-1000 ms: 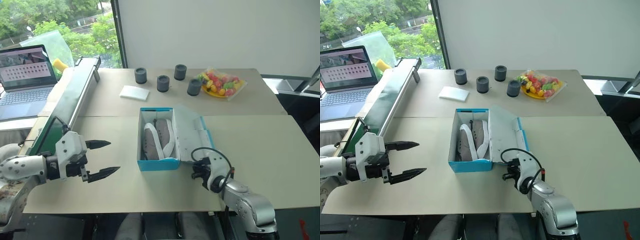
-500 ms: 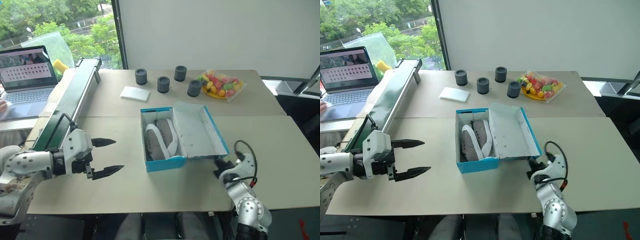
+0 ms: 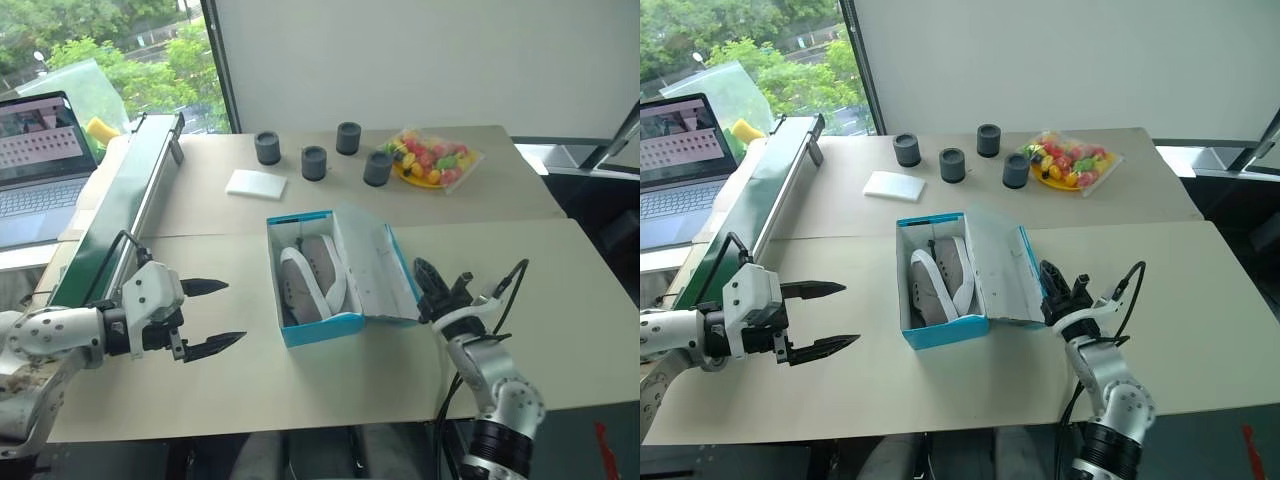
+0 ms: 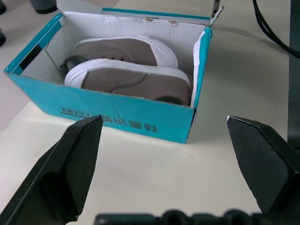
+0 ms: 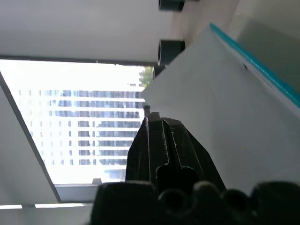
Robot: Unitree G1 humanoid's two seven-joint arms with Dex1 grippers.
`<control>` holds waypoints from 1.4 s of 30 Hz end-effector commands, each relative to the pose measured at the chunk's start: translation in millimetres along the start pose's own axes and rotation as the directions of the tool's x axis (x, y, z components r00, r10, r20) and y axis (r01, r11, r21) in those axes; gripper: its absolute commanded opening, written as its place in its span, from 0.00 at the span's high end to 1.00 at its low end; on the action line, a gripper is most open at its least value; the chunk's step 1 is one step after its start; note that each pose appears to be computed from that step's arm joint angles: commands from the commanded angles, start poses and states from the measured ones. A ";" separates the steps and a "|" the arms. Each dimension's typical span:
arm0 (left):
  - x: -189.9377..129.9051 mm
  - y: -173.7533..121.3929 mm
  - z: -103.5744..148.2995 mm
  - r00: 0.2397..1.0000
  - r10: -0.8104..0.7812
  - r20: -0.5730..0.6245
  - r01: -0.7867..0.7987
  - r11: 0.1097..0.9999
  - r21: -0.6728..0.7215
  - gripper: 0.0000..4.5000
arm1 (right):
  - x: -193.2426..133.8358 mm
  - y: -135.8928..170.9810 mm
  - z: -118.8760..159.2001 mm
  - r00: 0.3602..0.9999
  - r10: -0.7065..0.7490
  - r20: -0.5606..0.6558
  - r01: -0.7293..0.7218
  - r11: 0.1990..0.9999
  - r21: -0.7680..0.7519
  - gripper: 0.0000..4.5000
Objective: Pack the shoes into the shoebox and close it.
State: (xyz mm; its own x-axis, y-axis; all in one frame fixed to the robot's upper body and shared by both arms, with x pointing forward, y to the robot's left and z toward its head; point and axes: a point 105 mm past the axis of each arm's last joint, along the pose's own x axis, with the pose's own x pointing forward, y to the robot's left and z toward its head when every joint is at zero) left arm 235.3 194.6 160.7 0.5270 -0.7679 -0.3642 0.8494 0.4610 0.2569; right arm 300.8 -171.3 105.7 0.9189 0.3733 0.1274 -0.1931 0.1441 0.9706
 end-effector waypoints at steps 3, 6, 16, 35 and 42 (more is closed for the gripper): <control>-3.2 -0.4 7.3 1.000 0.016 0.010 -0.016 0.999 0.042 0.00 | -48.3 66.5 -40.3 0.871 0.242 -0.427 -0.315 0.943 -0.108 0.98; -1.5 -0.3 6.8 1.000 0.014 0.008 -0.014 0.999 0.039 0.00 | -70.0 38.7 -74.4 0.723 -0.020 -0.691 -0.273 0.910 -0.313 0.98; -2.7 -1.2 6.6 1.000 0.023 0.005 -0.023 0.999 0.035 0.00 | -43.3 -74.6 -69.5 0.678 -0.620 -0.396 -0.191 0.371 -0.909 0.98; -3.1 4.9 11.0 0.999 0.043 0.005 -0.043 0.998 0.049 0.00 | -11.0 -122.2 -17.1 0.728 -0.671 0.142 0.524 0.410 -0.747 0.98; -3.7 4.8 11.7 0.999 0.042 0.001 -0.042 0.998 0.054 0.00 | 14.2 -97.0 -20.5 0.863 -0.487 0.133 0.494 0.758 -0.427 0.98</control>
State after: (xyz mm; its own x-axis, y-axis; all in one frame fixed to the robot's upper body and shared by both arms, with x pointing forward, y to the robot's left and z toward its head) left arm 236.8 192.8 166.5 0.5519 -0.7549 -0.3542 0.8322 0.4713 0.2922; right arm 328.3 -152.1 18.3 0.9327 0.1411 -0.3319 0.1168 0.7527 0.6480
